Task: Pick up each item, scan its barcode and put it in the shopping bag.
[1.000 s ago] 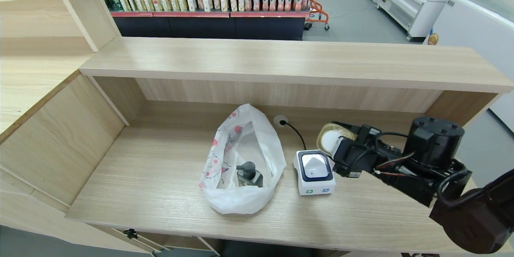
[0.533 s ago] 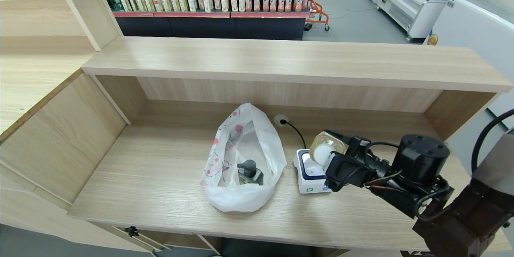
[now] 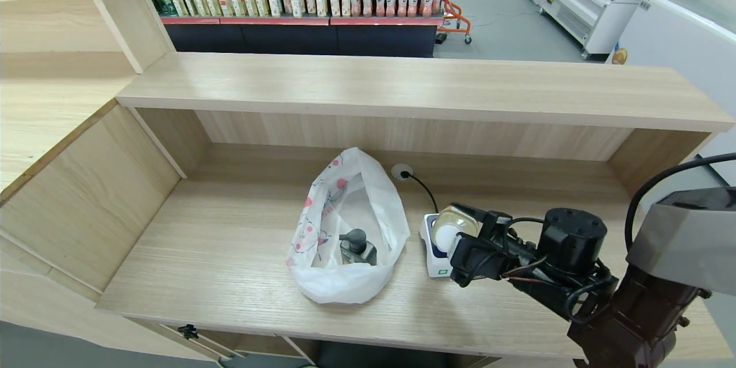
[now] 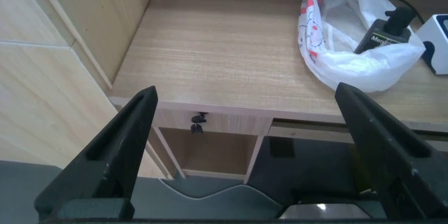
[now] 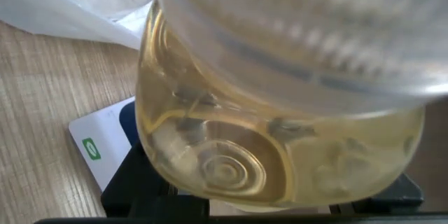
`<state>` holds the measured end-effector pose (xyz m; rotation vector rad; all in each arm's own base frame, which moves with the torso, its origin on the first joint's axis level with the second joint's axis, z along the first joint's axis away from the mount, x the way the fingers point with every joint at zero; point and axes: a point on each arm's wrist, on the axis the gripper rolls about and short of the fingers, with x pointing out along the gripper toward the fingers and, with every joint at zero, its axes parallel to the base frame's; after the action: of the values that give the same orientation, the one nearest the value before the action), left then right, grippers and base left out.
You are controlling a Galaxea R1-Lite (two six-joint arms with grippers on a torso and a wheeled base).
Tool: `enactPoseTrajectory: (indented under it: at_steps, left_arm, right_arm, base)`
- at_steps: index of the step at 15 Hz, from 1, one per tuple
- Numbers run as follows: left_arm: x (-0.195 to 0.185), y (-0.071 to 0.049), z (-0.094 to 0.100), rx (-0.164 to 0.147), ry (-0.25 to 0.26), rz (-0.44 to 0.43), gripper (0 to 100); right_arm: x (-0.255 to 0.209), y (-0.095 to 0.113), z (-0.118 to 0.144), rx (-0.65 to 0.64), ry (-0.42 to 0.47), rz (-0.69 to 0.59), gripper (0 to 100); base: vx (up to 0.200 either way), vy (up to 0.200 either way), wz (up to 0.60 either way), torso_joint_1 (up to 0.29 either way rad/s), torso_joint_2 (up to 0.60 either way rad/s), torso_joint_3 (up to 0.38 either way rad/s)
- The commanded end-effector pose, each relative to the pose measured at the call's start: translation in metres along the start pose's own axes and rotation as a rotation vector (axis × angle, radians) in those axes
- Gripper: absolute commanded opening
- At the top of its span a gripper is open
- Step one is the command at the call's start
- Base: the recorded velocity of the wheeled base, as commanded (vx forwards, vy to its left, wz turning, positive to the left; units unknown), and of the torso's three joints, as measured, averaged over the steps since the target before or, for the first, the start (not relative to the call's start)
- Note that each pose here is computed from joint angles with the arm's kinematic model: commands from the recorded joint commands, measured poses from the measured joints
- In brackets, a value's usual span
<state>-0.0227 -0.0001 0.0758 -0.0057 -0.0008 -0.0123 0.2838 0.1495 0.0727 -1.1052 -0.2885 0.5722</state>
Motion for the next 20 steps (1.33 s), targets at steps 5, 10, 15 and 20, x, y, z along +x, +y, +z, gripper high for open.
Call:
enactPoseTrajectory:
  at_steps: [5,10,15,20]
  left_arm:
    - [0.0,0.0,0.0,0.0,-0.001,0.0,100]
    - [0.0,0.0,0.0,0.0,-0.001,0.0,100]
    - [0.0,0.0,0.0,0.0,-0.001,0.0,100]
    - [0.0,0.0,0.0,0.0,-0.001,0.0,100]
  right_arm:
    - [0.004,0.007,-0.004,0.001,0.013,0.019,0]
    - [0.007,0.013,-0.008,0.001,0.023,0.033,0]
    - [0.018,0.016,-0.011,-0.001,0.019,0.025,0]
    - [0.019,0.016,-0.01,-0.004,0.017,0.021,0]
  base:
    - [0.0,0.0,0.0,0.0,0.0,0.0]
    - [0.0,0.0,0.0,0.0,0.0,0.0]
    - [0.0,0.0,0.0,0.0,0.0,0.0]
    - [0.0,0.0,0.0,0.0,0.0,0.0]
